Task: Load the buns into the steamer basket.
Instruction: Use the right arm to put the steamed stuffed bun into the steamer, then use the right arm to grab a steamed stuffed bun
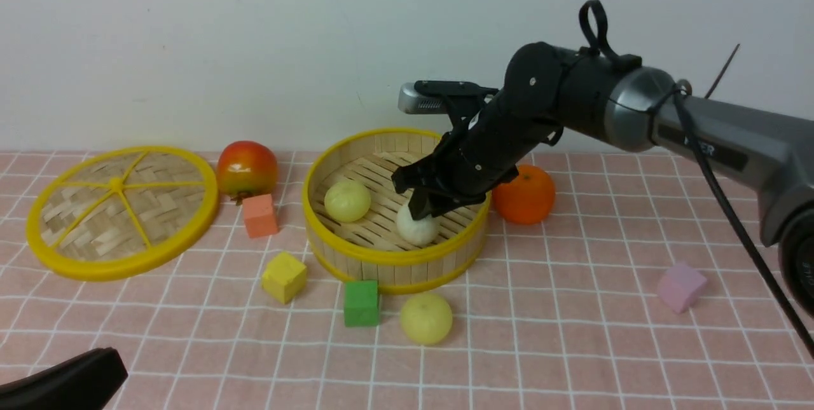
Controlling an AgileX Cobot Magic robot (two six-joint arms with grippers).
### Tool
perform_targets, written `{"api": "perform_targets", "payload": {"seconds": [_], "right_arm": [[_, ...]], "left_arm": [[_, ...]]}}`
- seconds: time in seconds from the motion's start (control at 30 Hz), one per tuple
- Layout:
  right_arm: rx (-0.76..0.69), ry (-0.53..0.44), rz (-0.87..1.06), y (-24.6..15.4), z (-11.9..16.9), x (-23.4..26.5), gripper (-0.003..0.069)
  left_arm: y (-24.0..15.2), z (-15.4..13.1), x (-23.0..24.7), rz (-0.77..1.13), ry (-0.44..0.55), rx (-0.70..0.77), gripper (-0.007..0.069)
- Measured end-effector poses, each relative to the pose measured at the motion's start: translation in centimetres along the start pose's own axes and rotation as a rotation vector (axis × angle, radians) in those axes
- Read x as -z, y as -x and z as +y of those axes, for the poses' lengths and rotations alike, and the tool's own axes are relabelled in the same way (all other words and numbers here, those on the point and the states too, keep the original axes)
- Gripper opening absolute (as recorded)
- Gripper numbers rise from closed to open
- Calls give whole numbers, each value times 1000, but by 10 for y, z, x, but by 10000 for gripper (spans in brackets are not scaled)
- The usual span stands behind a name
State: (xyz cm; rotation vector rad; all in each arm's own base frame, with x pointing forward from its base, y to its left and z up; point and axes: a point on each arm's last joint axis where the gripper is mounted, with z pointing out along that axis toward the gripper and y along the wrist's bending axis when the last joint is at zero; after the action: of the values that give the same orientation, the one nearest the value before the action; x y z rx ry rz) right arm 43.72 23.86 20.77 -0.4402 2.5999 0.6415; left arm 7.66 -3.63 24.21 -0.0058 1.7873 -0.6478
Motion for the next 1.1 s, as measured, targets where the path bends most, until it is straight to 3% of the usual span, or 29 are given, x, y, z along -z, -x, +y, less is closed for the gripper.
{"api": "perform_targets", "payload": {"seconds": [0.03, 0.17, 0.27, 0.37, 0.43, 0.47, 0.57, 0.67, 0.77, 1.0, 1.1], "right_arm": [[0, 0, 0, 0, 0, 0, 275], [18, -2, -14, 4, 5, 13, 447], [56, 4, -17, 10, 17, 44, 477], [91, 23, 25, 8, 32, 83, 452], [112, 33, 120, -2, 45, 108, 388], [115, 34, 127, -3, 46, 109, 380], [116, 8, 230, -22, 58, 99, 247], [108, -29, 346, -48, 65, 73, 199], [109, -66, 401, -70, 70, 53, 205], [73, -112, 249, -73, 65, 31, 322], [70, -114, 226, -72, 63, 26, 340]], "left_arm": [[0, 0, 0, 0, 0, 0, 71], [0, 0, 0, 0, 0, 0, 76], [0, 0, 0, 0, 0, 0, 79], [0, 0, 0, 0, 0, 0, 79], [0, 0, 0, 0, 0, 0, 79], [0, 0, 0, 0, 0, 0, 79], [0, 0, 0, 0, 0, 0, 79], [0, 0, 0, 0, 0, 0, 82], [0, 0, 0, 0, 0, 0, 85], [0, 0, 0, 0, 0, 0, 90], [0, 0, 0, 0, 0, 0, 90]]}}
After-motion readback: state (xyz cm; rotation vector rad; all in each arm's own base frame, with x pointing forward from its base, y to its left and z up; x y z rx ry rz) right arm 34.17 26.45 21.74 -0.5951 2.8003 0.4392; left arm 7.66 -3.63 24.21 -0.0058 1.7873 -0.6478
